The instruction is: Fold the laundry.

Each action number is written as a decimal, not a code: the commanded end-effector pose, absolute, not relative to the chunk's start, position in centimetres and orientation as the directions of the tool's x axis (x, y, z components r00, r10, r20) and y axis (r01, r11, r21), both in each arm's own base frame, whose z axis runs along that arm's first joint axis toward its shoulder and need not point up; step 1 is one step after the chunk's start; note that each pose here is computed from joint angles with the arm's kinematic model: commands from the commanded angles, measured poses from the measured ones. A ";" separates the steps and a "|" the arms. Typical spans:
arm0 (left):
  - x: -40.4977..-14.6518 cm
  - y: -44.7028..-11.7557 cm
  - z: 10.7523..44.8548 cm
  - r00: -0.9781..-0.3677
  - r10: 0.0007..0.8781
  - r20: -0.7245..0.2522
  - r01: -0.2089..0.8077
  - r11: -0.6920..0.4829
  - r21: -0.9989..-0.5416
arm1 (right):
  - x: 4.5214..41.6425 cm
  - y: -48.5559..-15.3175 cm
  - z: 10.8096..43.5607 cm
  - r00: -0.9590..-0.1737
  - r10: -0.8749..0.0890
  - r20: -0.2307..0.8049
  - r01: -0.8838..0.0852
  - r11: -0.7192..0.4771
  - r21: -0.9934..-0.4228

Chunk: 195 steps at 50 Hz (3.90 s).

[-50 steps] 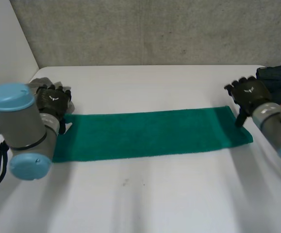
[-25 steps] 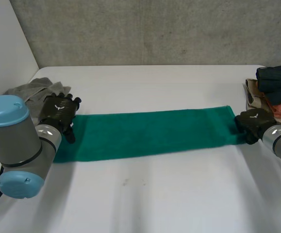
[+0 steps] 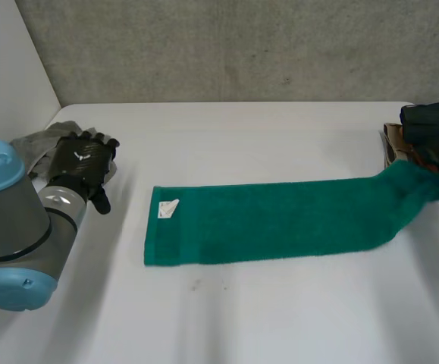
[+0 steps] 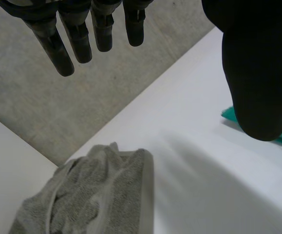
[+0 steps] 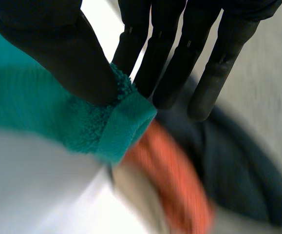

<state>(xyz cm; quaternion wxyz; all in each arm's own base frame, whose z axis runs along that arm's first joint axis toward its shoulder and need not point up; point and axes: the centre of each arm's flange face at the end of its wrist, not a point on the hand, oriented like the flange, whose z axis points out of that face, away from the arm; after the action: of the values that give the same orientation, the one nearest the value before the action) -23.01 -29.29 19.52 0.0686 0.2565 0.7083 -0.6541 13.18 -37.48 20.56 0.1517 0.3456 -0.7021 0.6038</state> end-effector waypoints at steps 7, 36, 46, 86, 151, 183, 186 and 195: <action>-22.1 -28.1 21.5 -0.871 0.241 -0.429 0.438 -0.018 -0.899 | 37.0 -24.0 20.6 -0.428 -0.635 0.643 -0.341 -0.546 -0.766; -27.8 -24.4 22.0 -0.807 0.408 -0.428 0.411 -0.134 -0.902 | 32.9 -22.8 15.6 -0.602 -0.650 0.464 -0.543 -0.093 -0.834; -35.6 -21.8 17.2 -0.678 0.612 -0.406 0.401 -0.155 -0.903 | 30.3 -22.8 12.9 -0.629 -0.641 0.440 -0.567 -0.009 -0.823; -27.6 -27.7 17.9 -0.814 0.264 -0.518 0.541 0.017 -0.841 | 27.5 -24.3 14.1 -0.485 -0.501 0.717 -0.780 -0.124 -0.614; -31.1 -22.6 16.2 -0.811 0.469 -0.350 0.468 0.161 -0.869 | 34.9 -24.5 16.7 -0.679 -0.680 0.277 -0.464 0.106 -0.880; -32.0 -22.2 26.6 -0.583 0.795 -0.167 0.201 -0.058 -0.978 | 37.5 -18.2 10.8 -0.533 -0.722 0.441 -0.486 -0.166 -0.858; -32.1 -22.2 26.5 -0.583 0.795 -0.166 0.202 -0.057 -0.978 | 37.8 -18.4 10.6 -0.532 -0.719 0.447 -0.485 -0.174 -0.857; -32.1 -22.2 26.4 -0.582 0.796 -0.163 0.202 -0.053 -0.978 | 38.7 -19.1 10.5 -0.537 -0.712 0.451 -0.453 -0.207 -0.867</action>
<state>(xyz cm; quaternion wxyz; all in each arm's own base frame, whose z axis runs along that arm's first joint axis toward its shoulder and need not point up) -32.06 -22.17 26.44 -0.2417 0.3876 0.6438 -0.6139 38.18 -18.80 10.52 -0.0994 0.4706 -0.6288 0.6109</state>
